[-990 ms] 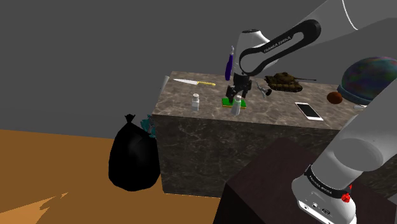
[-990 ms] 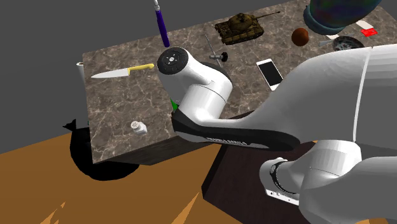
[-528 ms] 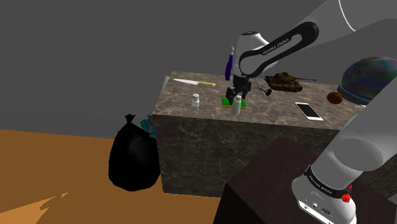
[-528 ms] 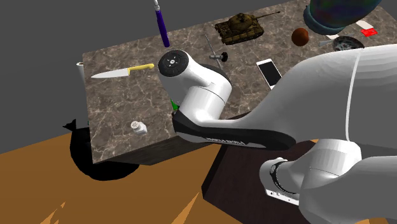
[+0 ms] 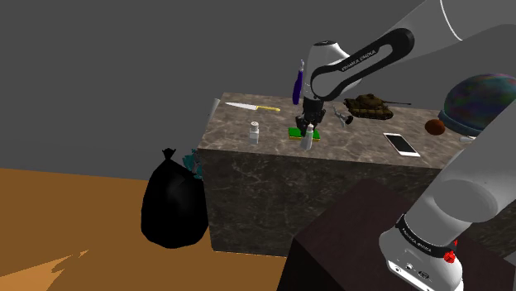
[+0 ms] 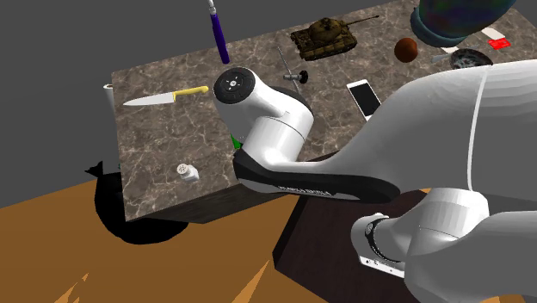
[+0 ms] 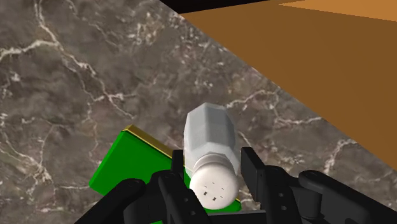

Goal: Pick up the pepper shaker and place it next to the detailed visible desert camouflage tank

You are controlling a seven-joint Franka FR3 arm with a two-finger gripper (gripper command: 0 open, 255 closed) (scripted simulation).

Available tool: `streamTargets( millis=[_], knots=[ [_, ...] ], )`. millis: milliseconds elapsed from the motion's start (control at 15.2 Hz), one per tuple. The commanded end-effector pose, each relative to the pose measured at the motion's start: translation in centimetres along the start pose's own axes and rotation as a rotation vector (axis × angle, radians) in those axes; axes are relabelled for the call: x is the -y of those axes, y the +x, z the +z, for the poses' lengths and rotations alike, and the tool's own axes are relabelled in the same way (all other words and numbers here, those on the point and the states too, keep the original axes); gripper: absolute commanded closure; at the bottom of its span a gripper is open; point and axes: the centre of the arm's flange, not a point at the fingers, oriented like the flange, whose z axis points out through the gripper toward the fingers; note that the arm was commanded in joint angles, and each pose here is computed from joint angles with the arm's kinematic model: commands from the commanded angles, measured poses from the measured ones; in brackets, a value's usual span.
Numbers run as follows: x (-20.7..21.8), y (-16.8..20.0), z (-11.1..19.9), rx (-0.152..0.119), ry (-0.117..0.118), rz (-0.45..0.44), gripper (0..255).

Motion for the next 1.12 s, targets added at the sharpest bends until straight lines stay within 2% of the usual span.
streamTargets(
  millis=[0,132,1056],
  knots=[
    [0.0,0.0,0.0,0.001,0.0,0.0,255],
    [0.0,0.0,0.0,0.001,0.0,0.0,255],
    [-0.7,0.1,-7.3,0.001,0.0,0.0,255]
  ],
)
